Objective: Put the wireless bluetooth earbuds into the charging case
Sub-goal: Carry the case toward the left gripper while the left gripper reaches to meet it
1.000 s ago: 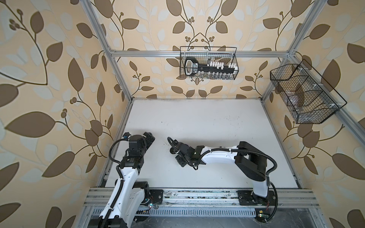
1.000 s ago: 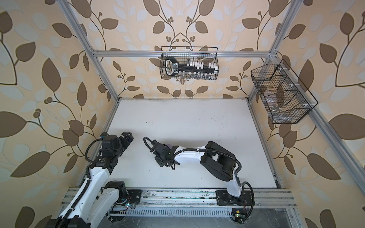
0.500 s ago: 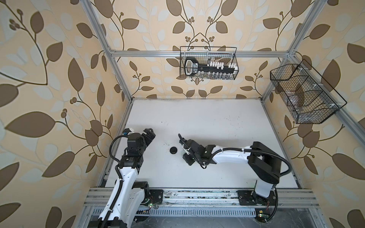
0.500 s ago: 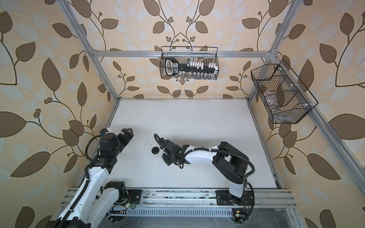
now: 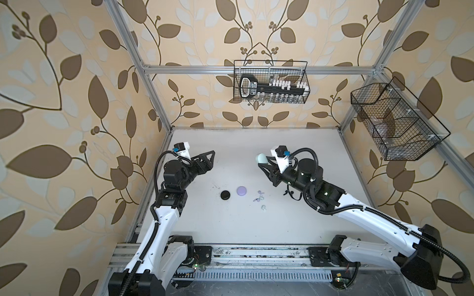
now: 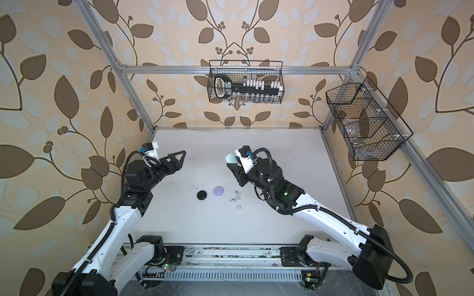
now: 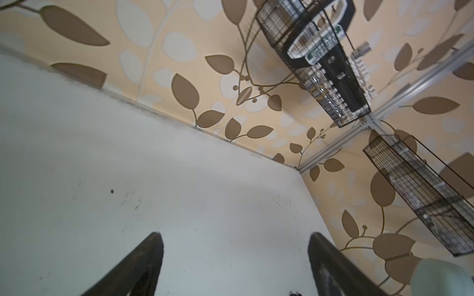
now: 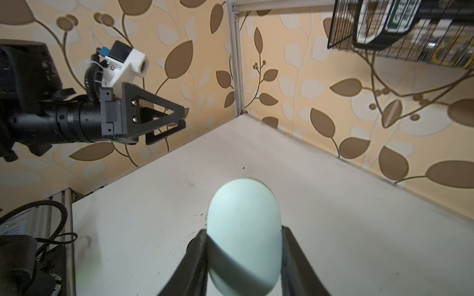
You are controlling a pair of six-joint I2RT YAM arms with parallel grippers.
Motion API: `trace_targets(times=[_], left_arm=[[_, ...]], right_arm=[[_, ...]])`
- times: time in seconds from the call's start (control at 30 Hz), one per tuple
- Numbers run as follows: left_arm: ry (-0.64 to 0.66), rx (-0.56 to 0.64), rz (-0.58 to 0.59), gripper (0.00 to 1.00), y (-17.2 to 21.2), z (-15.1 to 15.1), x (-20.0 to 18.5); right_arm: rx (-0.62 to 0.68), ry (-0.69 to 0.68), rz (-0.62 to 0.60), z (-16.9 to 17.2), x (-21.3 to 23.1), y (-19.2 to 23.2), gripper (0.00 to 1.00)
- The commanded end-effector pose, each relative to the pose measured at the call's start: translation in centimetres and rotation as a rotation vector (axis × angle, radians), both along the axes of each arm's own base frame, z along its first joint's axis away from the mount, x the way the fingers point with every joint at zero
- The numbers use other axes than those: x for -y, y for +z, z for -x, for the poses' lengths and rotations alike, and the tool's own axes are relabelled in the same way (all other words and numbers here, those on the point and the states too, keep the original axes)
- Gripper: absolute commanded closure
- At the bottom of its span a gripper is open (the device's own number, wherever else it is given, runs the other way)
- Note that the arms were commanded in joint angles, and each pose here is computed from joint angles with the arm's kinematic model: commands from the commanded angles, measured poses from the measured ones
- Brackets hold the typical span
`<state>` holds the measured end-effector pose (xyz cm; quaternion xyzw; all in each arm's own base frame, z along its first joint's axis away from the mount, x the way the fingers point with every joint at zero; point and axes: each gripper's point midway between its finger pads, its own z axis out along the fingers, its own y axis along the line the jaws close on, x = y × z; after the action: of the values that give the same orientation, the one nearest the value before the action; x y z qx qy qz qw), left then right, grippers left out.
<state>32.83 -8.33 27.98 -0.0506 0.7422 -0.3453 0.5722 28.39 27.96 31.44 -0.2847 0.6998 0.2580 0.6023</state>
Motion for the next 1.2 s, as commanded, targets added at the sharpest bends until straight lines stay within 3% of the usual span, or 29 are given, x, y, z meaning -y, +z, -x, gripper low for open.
trace_targets(times=[0.0, 0.07, 0.2, 0.33, 0.47, 0.67, 0.9, 1.17], left_arm=[[-0.258, 0.315, -0.209, 0.19, 2.5, 2.7, 4.9], [-0.427, 0.383, -0.348, 0.21, 0.9, 5.0, 8.3], [-0.687, 0.445, -0.541, 0.26, -3.2, 9.3, 11.7], [-0.77, 0.508, -0.514, 0.3, -3.4, 12.1, 12.2], [-0.934, 0.628, -0.513, 0.34, -5.1, 16.7, 13.8], [-1.048, 0.732, -0.511, 0.38, -5.6, 19.8, 14.5], [-1.062, 0.756, -0.541, 0.41, -6.2, 19.8, 14.7], [-1.113, 0.779, -0.573, 0.46, -7.2, 20.3, 15.5]], right_arm=[[0.067, 0.172, 0.077, 1.2, -0.5, -1.2, 1.0], [0.055, 0.292, 0.083, 2.6, -0.4, -1.9, 1.0], [0.083, 0.331, 0.088, 3.8, 0.5, -2.7, 1.0], [0.082, 0.303, 0.177, 4.7, 1.1, -5.2, 1.0], [0.036, 0.389, 0.232, 8.5, 1.1, -7.7, 1.0], [0.151, 0.405, 0.295, 10.8, 0.8, -8.7, 1.0], [0.142, 0.54, 0.313, 12.5, -0.9, -10.0, 1.0], [0.146, 0.586, 0.314, 13.2, -1.9, -10.7, 1.0]])
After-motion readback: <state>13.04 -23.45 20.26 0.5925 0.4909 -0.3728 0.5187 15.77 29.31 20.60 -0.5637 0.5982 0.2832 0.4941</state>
